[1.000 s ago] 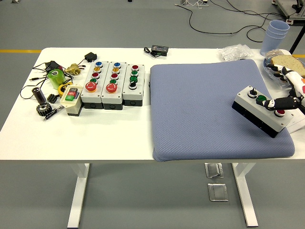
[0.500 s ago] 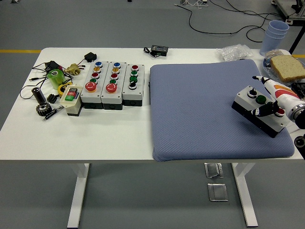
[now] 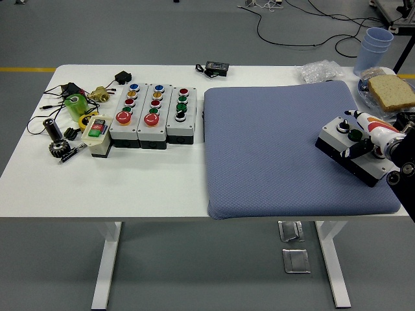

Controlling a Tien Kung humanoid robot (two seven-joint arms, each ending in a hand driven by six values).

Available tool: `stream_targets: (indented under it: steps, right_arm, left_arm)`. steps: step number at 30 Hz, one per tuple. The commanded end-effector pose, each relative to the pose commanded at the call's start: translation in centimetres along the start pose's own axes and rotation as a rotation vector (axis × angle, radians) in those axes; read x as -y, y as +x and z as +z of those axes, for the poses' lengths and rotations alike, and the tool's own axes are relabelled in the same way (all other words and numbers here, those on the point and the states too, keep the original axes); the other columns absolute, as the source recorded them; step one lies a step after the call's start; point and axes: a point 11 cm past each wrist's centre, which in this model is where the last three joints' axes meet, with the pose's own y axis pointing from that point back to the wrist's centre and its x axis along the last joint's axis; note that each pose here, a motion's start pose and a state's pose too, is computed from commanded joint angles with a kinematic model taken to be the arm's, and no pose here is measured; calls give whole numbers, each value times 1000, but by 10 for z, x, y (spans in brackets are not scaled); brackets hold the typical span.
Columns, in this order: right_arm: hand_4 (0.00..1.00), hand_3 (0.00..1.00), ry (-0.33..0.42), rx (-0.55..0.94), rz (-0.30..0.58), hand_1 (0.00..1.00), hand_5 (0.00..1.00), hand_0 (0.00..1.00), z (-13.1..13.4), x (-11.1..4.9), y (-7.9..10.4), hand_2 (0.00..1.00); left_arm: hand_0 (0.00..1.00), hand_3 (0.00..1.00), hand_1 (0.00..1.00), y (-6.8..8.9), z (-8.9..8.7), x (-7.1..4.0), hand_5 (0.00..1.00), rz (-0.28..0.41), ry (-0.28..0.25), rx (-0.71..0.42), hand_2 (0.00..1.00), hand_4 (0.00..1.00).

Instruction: Pick up the button,place it on the desk,press the button,press the button

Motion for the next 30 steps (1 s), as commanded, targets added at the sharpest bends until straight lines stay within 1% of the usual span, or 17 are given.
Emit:
stream_targets:
  steps: [1, 6, 7, 12, 13, 17, 18, 24, 25, 30]
  right_arm:
    - [993, 937, -6, -9, -1, 874, 119, 903, 1, 1, 0, 952]
    - [993, 937, -32, -56, 0, 874, 119, 903, 3, 7, 1, 952]
    - [986, 904, -34, -63, 2, 752, 112, 744, 3, 8, 1, 882]
    - [986, 904, -47, -107, -4, 752, 112, 744, 4, 11, 0, 882]
    - [980, 864, -56, -121, -11, 682, 109, 642, 5, 13, -1, 839]
    - [980, 864, -68, -148, -29, 682, 109, 642, 7, 14, -4, 839]
    - [977, 818, -69, -154, -32, 655, 116, 624, 7, 14, -5, 812]
    - [977, 818, -77, -186, -20, 655, 116, 624, 8, 13, -5, 812]
    - [927, 714, -81, -200, -7, 550, 73, 510, 9, 13, -3, 710]
    - [927, 714, -88, -207, -6, 550, 73, 510, 12, 11, -1, 710]
  left_arm:
    - [673, 612, 675, 0, 0, 0, 930, 0, 0, 0, 685, 358]
    - [673, 612, 675, 0, 0, 0, 930, 1, 1, 2, 685, 358]
    - [671, 612, 670, 0, 0, 0, 930, 1, 1, 3, 683, 358]
    - [671, 612, 670, 0, 0, 0, 930, 1, 1, 5, 683, 358]
    - [669, 611, 670, 0, 0, 0, 930, 1, 1, 5, 684, 358]
    - [669, 611, 670, 0, 1, 0, 930, 1, 1, 10, 684, 358]
    - [668, 611, 670, 0, 0, 0, 930, 1, 1, 10, 683, 358]
    - [668, 611, 670, 0, 0, 0, 930, 0, 3, 13, 683, 358]
    - [667, 610, 666, 0, 0, 0, 930, 0, 4, 14, 683, 358]
    - [667, 610, 666, 0, 0, 0, 930, 0, 5, 19, 683, 358]
